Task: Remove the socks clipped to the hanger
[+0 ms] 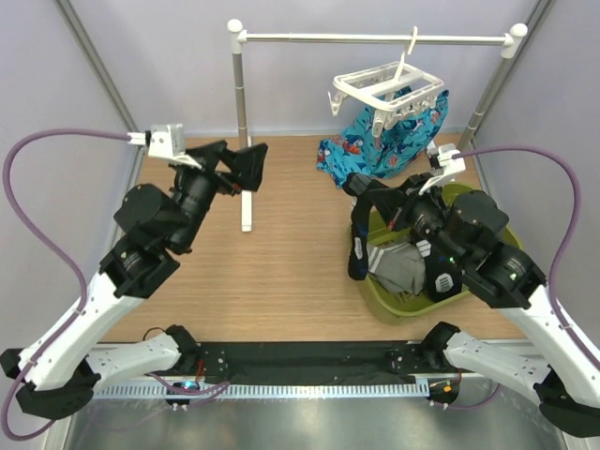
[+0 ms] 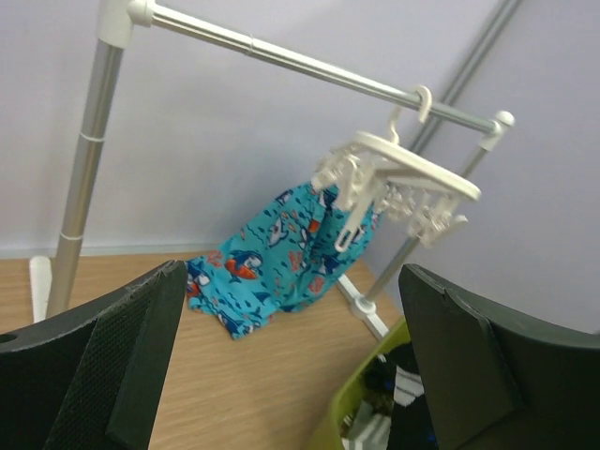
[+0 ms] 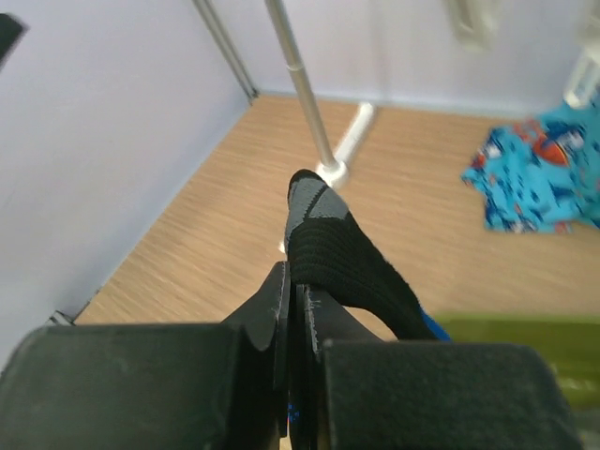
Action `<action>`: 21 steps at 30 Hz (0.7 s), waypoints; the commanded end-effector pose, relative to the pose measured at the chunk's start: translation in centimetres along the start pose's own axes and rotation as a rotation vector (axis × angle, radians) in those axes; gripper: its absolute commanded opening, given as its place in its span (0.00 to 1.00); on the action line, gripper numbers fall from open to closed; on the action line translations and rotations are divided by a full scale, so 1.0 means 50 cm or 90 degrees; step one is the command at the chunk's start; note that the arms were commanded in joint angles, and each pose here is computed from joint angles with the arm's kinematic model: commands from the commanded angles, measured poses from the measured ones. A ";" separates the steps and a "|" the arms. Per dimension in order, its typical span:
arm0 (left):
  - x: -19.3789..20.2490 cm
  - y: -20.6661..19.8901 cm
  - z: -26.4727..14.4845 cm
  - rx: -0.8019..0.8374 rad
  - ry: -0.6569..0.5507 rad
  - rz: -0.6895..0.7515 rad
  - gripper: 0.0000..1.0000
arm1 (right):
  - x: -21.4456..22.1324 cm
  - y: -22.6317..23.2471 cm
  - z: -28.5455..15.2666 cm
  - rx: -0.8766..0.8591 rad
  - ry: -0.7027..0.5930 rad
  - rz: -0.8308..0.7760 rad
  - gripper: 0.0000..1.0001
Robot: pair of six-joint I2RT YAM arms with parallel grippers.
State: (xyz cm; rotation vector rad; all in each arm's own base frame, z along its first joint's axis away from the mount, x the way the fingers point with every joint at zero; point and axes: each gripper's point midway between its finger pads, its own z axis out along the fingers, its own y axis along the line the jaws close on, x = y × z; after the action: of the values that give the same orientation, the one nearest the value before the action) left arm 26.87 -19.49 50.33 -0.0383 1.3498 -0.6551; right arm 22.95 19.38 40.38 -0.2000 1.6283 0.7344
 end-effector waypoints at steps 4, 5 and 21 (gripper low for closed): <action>0.110 0.008 -0.096 0.074 0.111 -0.033 1.00 | 0.069 -0.128 -0.080 0.239 0.148 -0.019 0.01; 0.142 0.019 -0.108 0.071 0.131 -0.030 1.00 | 0.084 -0.145 -0.087 0.271 0.181 -0.032 0.01; 0.212 0.080 -0.187 0.069 0.188 0.040 1.00 | 0.044 -0.351 -0.170 0.645 0.153 -0.124 0.01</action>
State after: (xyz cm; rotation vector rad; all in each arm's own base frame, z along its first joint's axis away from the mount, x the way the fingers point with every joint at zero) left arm 20.80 -17.51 37.69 0.1481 1.5889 -0.7126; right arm 24.02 3.34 33.12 0.2561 1.9959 -0.2288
